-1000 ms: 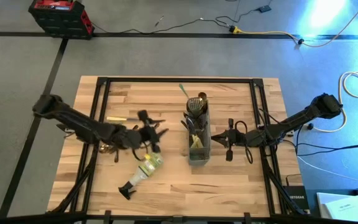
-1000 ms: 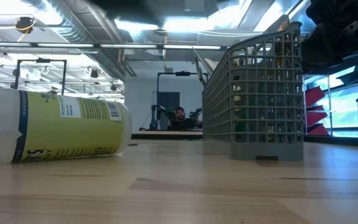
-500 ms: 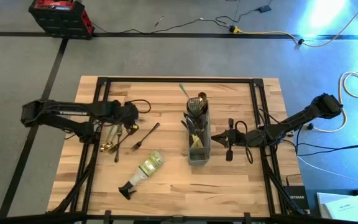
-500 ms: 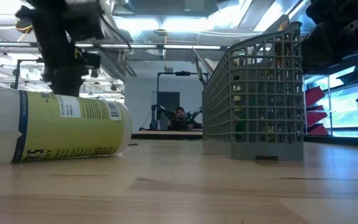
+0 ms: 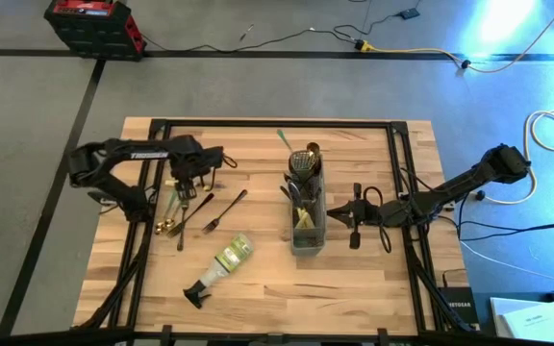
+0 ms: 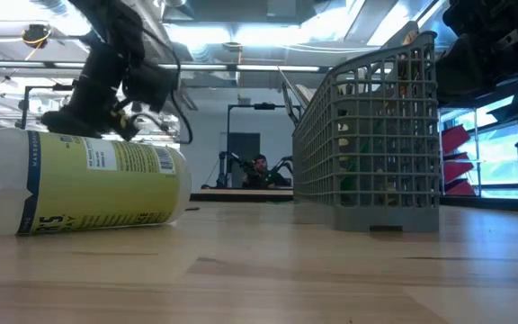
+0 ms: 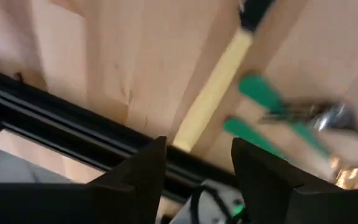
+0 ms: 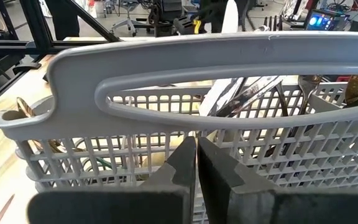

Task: Sort silverware
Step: Put the table knife into the silverware basket

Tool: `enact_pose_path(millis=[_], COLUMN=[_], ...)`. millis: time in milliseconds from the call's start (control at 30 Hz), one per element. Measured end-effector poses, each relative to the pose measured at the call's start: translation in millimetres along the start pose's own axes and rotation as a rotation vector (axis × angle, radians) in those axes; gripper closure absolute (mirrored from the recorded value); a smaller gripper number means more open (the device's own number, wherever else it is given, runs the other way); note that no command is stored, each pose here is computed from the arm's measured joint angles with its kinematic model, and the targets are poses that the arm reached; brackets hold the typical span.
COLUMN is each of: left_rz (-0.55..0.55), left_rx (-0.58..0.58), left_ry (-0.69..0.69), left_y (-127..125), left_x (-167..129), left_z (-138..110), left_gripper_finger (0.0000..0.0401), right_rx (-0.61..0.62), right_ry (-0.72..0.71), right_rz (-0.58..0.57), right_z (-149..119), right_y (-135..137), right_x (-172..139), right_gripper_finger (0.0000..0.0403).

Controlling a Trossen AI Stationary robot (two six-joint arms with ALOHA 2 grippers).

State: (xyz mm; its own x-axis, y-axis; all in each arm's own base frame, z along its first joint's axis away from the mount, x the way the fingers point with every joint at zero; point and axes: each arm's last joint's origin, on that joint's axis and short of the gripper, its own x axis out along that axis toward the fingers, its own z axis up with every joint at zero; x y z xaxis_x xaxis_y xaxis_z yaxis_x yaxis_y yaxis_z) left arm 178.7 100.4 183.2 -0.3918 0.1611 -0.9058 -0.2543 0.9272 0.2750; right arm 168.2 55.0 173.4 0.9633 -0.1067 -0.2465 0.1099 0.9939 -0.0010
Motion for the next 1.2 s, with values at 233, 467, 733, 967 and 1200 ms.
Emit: enact_pose_path(millis=[233,467,733,967,1200], left_rz=[0.003,0.003,0.025,0.017,0.040], left_rx=[0.110,0.169,0.197,0.190,0.129], left_ry=[0.151,0.192,0.174,0.235,0.252], left_y=[4,6,10,8,4], left_x=[23,42,48,47,45], left_z=[14,29,35,29,28], left_gripper_finger=[0.0235,0.0235,0.0235,0.0235,0.0235], right_rx=[0.010,0.013,0.013,0.022,0.023], right_ry=[0.017,0.026,0.026,0.039,0.039], right_rz=[-0.002,-0.003,-0.003,-0.006,-0.006], right_z=[-2,-3,-3,-4,-4], right_y=[0,0,0,-1,-1], right_x=[0,0,0,0,0], right_gripper_finger=[0.0403,0.0403,0.0403,0.0403,0.0403])
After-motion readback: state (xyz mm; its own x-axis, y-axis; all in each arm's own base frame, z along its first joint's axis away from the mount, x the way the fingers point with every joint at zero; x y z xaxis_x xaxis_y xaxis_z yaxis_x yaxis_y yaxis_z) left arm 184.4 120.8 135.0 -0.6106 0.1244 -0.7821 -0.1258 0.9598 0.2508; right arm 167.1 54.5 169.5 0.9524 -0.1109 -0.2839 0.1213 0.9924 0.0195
